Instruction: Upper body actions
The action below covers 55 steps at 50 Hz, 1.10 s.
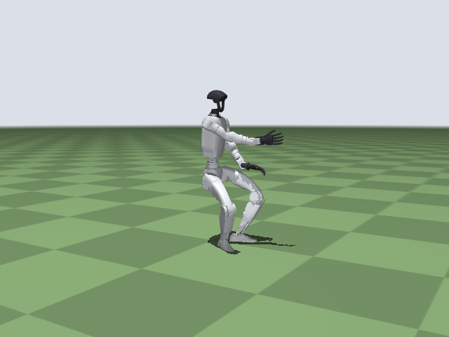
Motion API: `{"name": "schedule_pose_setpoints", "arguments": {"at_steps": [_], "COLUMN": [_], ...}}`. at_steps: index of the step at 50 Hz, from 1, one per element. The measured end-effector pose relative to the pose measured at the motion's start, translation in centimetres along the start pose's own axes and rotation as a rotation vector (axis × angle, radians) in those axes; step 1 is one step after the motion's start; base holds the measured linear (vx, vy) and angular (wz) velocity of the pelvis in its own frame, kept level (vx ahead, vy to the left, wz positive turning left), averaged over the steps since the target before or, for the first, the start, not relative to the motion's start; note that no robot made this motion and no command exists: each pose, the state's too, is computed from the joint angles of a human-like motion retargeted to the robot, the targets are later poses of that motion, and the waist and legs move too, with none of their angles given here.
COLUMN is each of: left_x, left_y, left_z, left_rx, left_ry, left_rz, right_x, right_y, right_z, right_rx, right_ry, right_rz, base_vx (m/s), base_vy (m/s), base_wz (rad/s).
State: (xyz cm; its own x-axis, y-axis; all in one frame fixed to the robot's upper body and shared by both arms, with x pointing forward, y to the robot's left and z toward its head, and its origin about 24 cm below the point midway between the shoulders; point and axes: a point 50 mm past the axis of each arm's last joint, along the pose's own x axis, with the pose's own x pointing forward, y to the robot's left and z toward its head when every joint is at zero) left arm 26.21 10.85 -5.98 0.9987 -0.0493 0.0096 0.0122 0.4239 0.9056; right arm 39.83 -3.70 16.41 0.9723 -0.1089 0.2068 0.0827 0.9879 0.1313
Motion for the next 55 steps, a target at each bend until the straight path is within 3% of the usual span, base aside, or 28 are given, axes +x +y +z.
{"name": "schedule_pose_setpoints", "arguments": {"at_steps": [35, 55], "left_x": [1.3, 1.5], "left_y": [1.1, 1.2], "left_z": [1.3, 2.9], "left_rx": [-0.055, -0.106], "left_ry": [-0.059, -0.145], "left_rz": [0.020, -0.010], "right_x": [0.3, 1.4], "right_y": [-1.8, -6.8], "right_z": [-0.8, -0.5], "right_rx": [0.008, 0.012], "right_ry": [0.024, 0.009], "right_rz": [-0.030, -0.185], "base_vx": [-0.01, -0.05], "base_vy": [0.00, -0.02], "base_wz": [0.10, 0.72]}}
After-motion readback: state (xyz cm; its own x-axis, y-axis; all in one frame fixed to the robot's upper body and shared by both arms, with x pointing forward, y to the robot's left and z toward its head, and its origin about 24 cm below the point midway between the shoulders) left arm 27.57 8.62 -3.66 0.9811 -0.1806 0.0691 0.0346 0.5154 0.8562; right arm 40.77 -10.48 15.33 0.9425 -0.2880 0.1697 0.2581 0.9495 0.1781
